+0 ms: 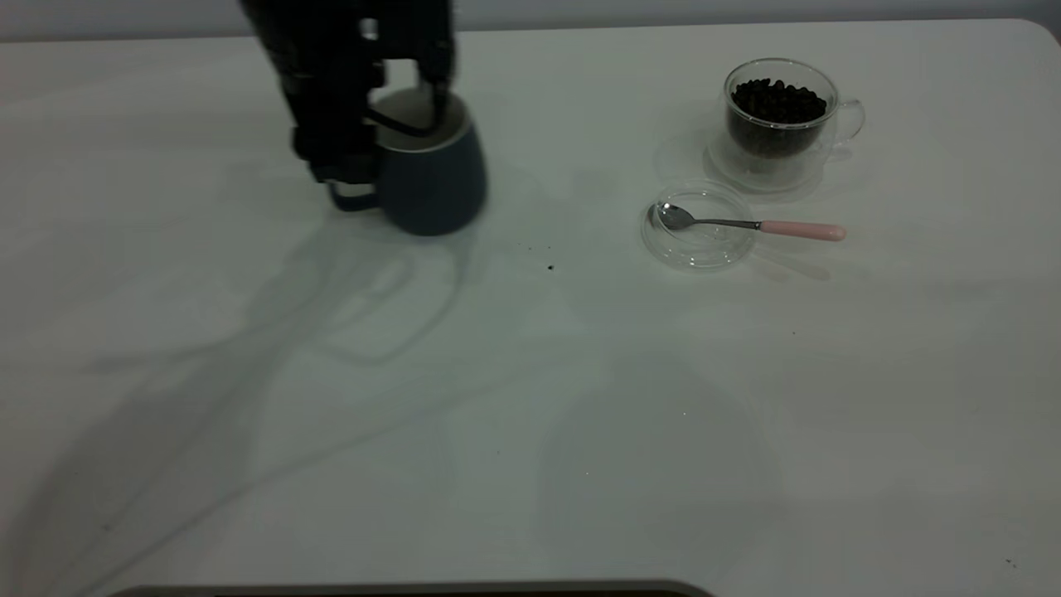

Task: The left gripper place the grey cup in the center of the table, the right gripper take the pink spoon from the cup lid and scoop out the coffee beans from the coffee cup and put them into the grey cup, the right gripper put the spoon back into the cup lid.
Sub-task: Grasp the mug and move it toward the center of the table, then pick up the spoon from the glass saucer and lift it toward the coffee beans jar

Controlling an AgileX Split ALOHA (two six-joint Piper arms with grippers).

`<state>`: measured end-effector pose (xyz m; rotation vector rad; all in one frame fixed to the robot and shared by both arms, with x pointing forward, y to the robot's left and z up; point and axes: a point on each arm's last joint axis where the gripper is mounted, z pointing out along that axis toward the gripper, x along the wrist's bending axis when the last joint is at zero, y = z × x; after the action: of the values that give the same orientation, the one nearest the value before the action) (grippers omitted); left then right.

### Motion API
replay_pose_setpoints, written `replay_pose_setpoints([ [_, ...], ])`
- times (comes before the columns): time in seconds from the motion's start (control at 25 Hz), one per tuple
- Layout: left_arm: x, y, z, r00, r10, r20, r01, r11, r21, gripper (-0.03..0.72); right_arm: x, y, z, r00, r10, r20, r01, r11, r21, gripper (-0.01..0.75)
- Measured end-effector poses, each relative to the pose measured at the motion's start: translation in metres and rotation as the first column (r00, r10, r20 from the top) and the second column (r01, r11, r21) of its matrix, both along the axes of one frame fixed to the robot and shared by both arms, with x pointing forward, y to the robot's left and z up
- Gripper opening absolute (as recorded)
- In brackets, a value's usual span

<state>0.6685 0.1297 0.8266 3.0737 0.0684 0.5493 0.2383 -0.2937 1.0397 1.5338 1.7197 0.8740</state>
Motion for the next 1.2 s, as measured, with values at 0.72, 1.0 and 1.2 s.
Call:
replay_pose_setpoints([
  [0.72,-0.067,0.018,0.215,0.796,0.604,0.046,-0.599,0.795,-0.094,0.569,0.000,0.000,0.000,1.000,0.000,0.000,0.000,1.000,0.000,0.575],
  [1.0,-0.142,0.070,0.337,0.566,0.809,0.162,-0.747,0.586,-0.314,0.569,0.000,0.000,0.000,1.000,0.000,0.000,0.000,1.000,0.000,0.575],
  [1.2,-0.203,0.098,0.385,0.539,0.831,0.139,-0.690,0.530,-0.493,0.569,0.000,0.000,0.000,1.000,0.000,0.000,0.000,1.000,0.000,0.575],
])
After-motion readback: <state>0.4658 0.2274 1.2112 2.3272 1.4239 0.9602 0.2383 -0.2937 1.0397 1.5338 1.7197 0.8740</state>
